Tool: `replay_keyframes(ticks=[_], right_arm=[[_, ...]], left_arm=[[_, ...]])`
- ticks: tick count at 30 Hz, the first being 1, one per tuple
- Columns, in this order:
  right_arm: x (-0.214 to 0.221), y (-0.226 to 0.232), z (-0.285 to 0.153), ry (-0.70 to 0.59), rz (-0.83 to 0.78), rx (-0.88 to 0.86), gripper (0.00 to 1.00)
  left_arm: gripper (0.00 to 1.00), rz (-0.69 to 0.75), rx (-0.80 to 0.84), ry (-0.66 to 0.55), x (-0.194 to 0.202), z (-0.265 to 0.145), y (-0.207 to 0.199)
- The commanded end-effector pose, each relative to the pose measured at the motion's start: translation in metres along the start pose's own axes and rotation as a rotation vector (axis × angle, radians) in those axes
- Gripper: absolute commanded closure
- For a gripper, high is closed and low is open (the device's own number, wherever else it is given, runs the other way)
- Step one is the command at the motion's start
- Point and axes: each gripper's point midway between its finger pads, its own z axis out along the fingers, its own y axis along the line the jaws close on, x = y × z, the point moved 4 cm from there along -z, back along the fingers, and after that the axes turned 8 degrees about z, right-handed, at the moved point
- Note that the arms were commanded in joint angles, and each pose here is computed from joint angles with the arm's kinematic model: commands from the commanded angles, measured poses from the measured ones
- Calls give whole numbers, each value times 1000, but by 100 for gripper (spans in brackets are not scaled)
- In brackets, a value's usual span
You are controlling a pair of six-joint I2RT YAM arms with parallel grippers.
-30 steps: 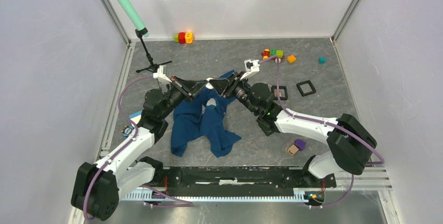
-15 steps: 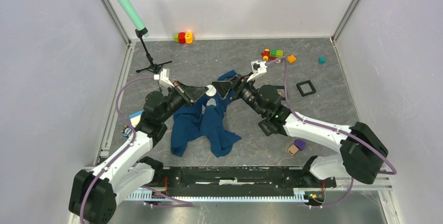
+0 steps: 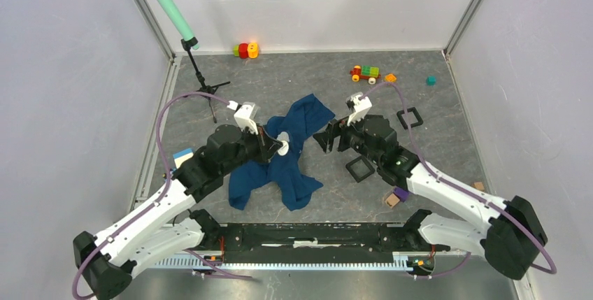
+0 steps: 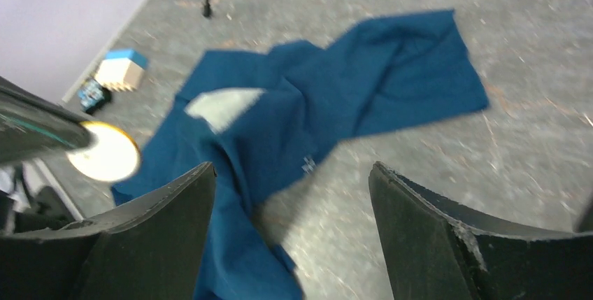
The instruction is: Remove the brooch from the garment
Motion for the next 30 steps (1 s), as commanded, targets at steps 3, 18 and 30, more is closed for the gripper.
replay_keyframes(ticks=[3, 18, 30], right_arm=[[22, -34, -31, 68, -120, 134, 14], [43, -65, -59, 106, -117, 282, 12], [56, -88, -78, 105, -106, 378, 9]], left_arm=[[98, 285, -265, 197, 25, -7, 19], [98, 673, -605, 524, 95, 61, 14], [32, 560, -286, 700, 139, 87, -24]])
